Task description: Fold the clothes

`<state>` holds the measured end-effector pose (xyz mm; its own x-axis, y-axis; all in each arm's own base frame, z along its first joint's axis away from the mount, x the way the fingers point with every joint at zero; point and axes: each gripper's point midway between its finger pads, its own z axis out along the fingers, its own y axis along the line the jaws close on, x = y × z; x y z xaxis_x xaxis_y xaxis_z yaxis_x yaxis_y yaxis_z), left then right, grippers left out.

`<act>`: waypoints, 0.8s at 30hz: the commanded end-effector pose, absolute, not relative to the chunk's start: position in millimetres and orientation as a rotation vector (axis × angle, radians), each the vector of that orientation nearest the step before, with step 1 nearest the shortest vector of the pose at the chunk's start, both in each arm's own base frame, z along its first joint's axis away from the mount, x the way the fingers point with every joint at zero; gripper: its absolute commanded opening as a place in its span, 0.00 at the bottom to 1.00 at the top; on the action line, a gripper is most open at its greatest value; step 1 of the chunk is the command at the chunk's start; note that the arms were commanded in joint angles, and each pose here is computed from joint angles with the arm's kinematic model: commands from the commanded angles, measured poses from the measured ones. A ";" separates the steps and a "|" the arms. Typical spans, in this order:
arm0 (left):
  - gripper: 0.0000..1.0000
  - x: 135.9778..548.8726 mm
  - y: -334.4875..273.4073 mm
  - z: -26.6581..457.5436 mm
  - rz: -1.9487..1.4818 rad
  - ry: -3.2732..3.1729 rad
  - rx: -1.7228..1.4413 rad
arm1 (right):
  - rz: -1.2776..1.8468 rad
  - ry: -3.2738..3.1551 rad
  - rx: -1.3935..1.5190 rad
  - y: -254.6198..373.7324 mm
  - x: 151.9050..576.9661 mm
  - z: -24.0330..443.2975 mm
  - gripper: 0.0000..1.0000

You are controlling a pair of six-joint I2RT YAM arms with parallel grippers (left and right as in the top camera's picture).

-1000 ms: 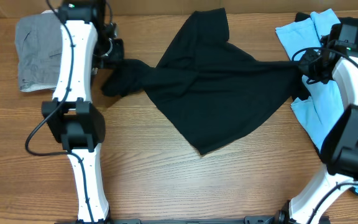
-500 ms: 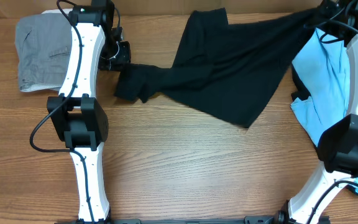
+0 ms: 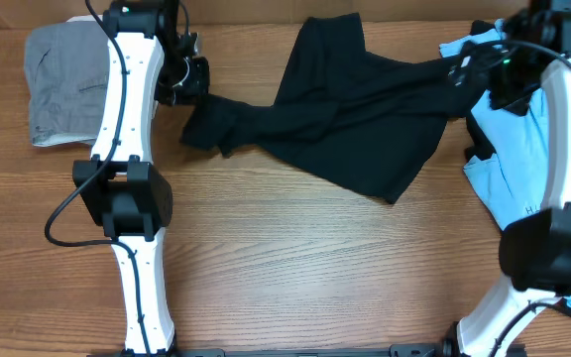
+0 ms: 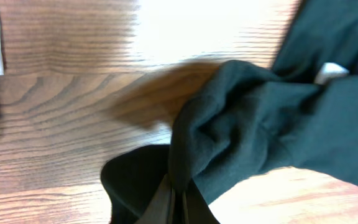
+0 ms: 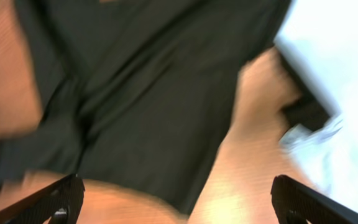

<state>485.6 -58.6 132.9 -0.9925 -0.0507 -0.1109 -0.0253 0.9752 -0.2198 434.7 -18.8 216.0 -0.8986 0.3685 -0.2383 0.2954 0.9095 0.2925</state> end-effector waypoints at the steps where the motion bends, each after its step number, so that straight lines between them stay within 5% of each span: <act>1: 0.04 484.1 -67.5 181.8 -0.396 2.897 0.019 | 0.475 2.837 0.367 26.2 409.8 232.3 1.00; 24: 0.04 490.8 -60.5 177.6 -0.309 2.885 0.023 | 0.094 3.206 0.860 71.7 304.6 26.6 0.82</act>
